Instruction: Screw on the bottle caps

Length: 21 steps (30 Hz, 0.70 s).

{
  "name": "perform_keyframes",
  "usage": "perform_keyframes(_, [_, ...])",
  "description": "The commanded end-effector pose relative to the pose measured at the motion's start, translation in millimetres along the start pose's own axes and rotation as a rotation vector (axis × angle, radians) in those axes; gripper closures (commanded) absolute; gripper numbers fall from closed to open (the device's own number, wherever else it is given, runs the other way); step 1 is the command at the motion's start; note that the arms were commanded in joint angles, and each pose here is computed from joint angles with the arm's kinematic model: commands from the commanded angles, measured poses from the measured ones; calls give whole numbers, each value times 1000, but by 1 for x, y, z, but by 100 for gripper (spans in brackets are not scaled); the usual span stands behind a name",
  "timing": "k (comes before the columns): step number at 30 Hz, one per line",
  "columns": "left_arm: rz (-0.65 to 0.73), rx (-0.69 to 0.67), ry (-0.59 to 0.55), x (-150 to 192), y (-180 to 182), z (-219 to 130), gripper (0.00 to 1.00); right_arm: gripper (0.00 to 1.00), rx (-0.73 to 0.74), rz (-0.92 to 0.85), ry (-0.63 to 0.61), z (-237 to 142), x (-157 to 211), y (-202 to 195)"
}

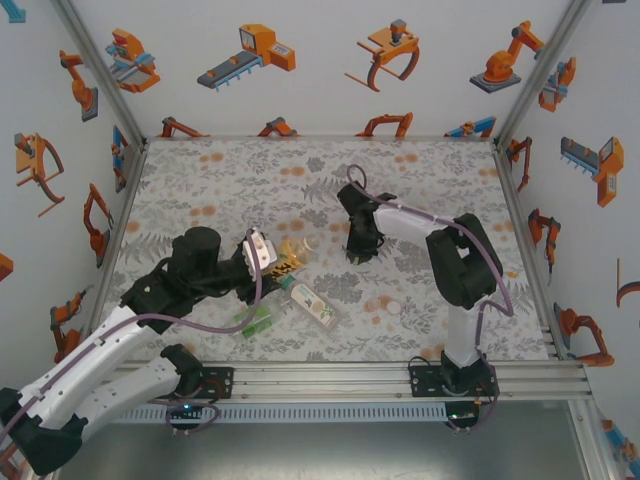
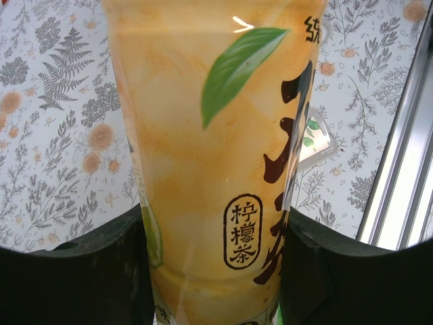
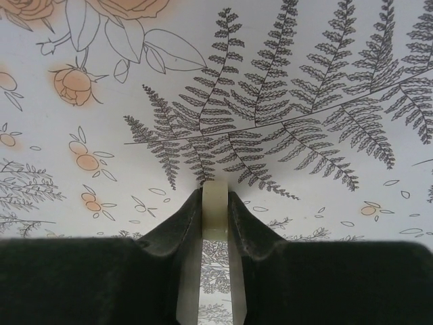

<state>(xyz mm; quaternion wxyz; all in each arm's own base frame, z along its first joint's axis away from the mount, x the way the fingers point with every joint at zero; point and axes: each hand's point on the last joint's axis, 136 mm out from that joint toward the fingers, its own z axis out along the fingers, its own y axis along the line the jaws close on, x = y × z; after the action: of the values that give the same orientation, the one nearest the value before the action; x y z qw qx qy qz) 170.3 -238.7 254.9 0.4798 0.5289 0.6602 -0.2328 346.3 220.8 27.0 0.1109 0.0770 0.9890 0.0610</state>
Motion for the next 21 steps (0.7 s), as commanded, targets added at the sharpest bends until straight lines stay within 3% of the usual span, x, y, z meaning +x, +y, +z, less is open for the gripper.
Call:
perform_keyframes(1, [-5,5,-14,-5,0,1,100,80,-59,24,-25,-6,0,7])
perform_keyframes(5, [-4,8,-13,-7,0,2,100,80,-182,78,-66,-13,1,13])
perform_keyframes(7, [-1,10,-13,-7,0,2,100,74,-197,108,-64,-12,6,6])
perform_keyframes(14, [-3,18,-4,-6,0,4,100,60,-6,191,-32,-15,25,-54])
perform_keyframes(21, [-6,18,4,-3,-1,5,100,54,40,140,-47,-23,12,-52])
